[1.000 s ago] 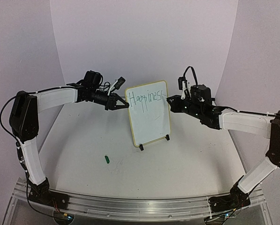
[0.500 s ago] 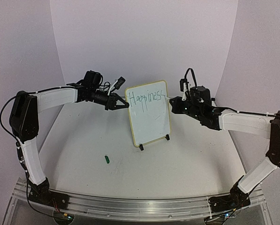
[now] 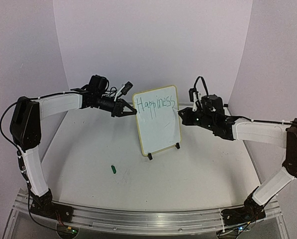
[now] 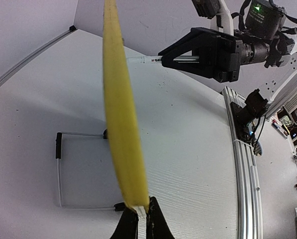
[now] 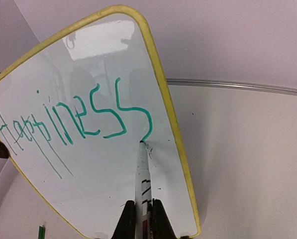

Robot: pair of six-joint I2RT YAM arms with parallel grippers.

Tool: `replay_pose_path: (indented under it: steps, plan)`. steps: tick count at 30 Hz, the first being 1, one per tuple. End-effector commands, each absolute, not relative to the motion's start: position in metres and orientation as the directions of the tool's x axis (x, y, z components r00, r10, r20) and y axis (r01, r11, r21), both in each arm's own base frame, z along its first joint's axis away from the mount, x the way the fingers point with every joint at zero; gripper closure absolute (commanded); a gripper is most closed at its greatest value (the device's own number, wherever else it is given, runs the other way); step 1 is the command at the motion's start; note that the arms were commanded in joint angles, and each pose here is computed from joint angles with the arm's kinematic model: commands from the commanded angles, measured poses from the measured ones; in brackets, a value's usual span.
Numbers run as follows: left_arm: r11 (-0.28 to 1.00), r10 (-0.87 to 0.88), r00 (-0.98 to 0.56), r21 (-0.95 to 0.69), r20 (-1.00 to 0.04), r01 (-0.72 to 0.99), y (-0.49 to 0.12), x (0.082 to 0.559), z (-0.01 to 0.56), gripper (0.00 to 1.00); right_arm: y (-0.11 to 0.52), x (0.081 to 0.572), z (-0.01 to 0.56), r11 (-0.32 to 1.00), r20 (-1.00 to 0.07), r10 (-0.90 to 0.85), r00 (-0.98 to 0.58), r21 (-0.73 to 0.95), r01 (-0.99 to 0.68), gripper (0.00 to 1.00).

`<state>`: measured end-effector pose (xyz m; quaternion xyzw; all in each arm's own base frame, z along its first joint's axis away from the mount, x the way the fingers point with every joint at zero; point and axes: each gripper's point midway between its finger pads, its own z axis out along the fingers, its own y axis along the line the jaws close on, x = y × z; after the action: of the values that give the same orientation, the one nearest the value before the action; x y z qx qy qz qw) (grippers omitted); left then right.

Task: Write a sentence on the whiteboard
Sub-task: Write on the whiteboard with the whiteboard marker without the cap.

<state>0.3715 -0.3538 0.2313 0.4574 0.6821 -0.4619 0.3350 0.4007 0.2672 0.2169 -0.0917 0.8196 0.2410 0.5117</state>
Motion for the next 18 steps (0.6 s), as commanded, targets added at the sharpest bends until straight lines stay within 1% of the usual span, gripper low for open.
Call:
replay_pose_path:
  steps: [1,7,18]
  plan:
    - [0.151,0.349,-0.385,-0.354,-0.854,0.923,-0.357,0.367,0.217,1.0,0.265,0.385,0.253,0.823,-0.907,0.145,-0.396,0.332,-0.46,1.0]
    - [0.152,0.348,-0.39,-0.359,-0.853,0.921,-0.356,0.367,0.219,1.0,0.254,0.366,0.281,0.803,-0.917,0.188,-0.352,0.35,-0.483,1.0]
    - [0.164,0.364,-0.422,-0.389,-0.83,0.906,-0.357,0.369,0.22,1.0,0.252,0.338,0.289,0.76,-0.922,0.151,-0.357,0.34,-0.554,1.0]
